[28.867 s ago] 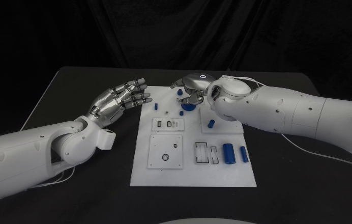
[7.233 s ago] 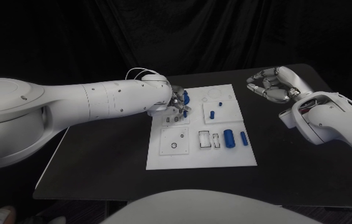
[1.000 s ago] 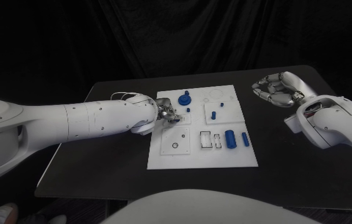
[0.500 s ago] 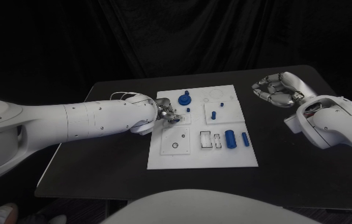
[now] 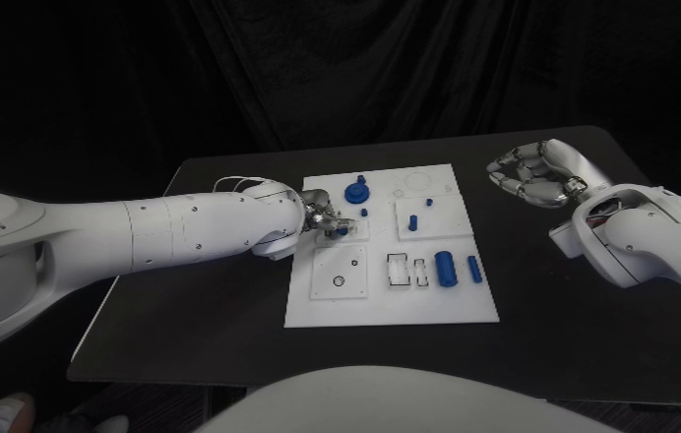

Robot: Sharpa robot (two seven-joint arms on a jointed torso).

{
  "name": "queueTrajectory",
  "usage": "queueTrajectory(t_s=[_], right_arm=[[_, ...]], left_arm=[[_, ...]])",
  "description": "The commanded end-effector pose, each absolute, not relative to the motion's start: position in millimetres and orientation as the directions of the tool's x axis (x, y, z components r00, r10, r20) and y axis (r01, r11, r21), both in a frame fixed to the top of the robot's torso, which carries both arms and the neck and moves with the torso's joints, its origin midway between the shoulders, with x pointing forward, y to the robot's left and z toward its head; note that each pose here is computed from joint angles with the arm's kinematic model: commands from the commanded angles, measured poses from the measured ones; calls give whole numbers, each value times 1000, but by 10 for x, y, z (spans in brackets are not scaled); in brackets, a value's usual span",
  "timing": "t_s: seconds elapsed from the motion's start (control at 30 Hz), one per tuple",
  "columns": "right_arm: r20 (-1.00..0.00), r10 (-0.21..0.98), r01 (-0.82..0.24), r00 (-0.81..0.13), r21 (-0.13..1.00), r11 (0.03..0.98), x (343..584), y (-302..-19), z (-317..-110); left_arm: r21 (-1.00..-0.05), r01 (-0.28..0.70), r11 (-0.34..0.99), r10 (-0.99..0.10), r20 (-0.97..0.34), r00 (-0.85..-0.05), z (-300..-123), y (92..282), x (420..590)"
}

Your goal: Assemble the parts on the task board

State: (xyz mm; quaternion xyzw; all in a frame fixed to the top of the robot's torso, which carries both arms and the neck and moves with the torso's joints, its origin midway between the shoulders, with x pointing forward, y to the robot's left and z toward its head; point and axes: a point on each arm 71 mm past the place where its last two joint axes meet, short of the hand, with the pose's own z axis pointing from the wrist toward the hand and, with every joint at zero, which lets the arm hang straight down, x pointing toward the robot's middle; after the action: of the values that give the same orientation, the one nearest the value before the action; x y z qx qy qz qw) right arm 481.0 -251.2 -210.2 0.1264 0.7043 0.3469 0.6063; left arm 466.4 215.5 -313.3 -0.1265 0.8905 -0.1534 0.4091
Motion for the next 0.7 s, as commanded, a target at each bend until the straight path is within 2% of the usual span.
queueTrajectory(t_s=[0.03, 0.7], right_arm=[[-767, 595, -228, -240, 640, 734, 4806, -2516, -2121], [-767, 594, -227, -243, 640, 734, 4807, -2504, -2124]], left_arm=[[-361, -101, 927, -332, -663, -671, -3210, 2144, 4614], [-397, -69, 915, -342, -673, -655, -3195, 2112, 4639]])
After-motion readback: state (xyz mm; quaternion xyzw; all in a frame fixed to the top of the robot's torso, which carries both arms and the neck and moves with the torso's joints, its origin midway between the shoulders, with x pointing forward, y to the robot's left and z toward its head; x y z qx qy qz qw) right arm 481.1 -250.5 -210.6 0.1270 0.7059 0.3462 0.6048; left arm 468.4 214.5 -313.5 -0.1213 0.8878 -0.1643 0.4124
